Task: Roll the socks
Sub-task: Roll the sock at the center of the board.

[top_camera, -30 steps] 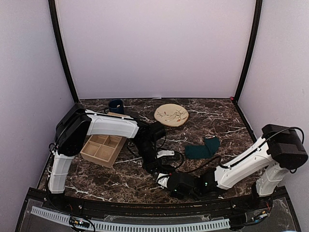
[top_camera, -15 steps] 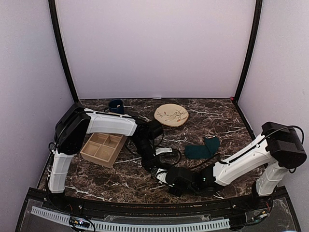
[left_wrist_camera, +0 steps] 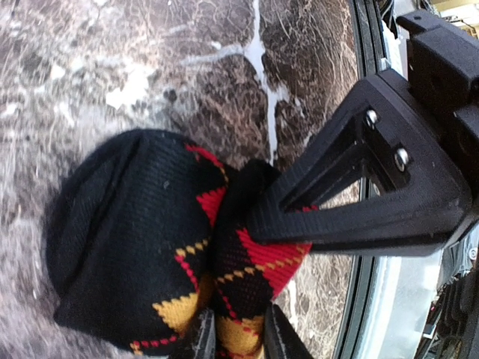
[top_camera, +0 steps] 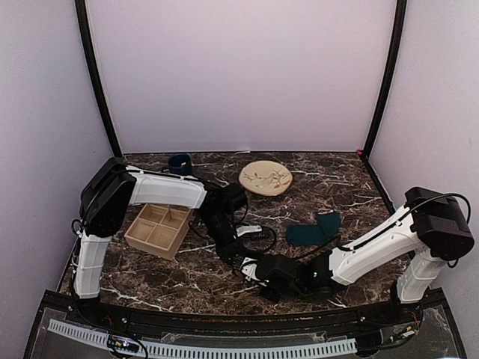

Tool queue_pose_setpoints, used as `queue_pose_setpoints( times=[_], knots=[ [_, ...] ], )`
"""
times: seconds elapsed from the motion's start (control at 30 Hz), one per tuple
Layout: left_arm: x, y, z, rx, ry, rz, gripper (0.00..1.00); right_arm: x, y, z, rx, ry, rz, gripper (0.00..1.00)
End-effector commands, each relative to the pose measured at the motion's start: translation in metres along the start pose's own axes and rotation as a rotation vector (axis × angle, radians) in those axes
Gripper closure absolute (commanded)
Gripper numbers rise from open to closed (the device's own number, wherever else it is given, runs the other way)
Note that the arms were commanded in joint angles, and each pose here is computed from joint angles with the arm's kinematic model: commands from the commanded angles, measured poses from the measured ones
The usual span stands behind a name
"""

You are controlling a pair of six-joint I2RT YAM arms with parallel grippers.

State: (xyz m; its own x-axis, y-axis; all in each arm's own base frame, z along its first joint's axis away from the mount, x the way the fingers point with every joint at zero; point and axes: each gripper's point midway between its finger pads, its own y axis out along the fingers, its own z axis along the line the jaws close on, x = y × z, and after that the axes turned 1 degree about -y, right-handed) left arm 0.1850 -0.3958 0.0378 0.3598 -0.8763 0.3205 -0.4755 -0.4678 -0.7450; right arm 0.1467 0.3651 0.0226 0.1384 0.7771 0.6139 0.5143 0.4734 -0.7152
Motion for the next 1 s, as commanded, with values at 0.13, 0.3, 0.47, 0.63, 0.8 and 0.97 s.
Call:
queue_pose_setpoints(
  times=[0.13, 0.3, 0.47, 0.63, 0.8, 0.97],
  knots=[
    [-0.006, -0.03, -0.017, 0.052, -0.007, -0.063, 0.73, -0.038, 0.01, 0.014, 0.069, -0.031, 0.147, 1.0],
    [-0.006, -0.04, -0.018, 0.096, 0.001, -0.101, 0.72, -0.037, 0.011, 0.015, 0.092, -0.013, 0.157, 1.0],
    [-0.007, -0.049, -0.015, 0.141, -0.004, -0.139, 0.72, -0.035, 0.011, 0.018, 0.131, 0.019, 0.164, 1.0],
    [-0.007, -0.061, -0.007, 0.214, -0.005, -0.183, 0.71, -0.036, 0.011, 0.018, 0.173, 0.065, 0.173, 1.0],
    [-0.011, -0.066, 0.005, 0.288, -0.025, -0.198, 0.71, -0.039, 0.012, 0.02, 0.234, 0.117, 0.202, 1.0],
    [-0.015, -0.071, 0.02, 0.361, -0.051, -0.198, 0.71, -0.046, 0.014, 0.021, 0.287, 0.159, 0.242, 1.0]
  ],
)
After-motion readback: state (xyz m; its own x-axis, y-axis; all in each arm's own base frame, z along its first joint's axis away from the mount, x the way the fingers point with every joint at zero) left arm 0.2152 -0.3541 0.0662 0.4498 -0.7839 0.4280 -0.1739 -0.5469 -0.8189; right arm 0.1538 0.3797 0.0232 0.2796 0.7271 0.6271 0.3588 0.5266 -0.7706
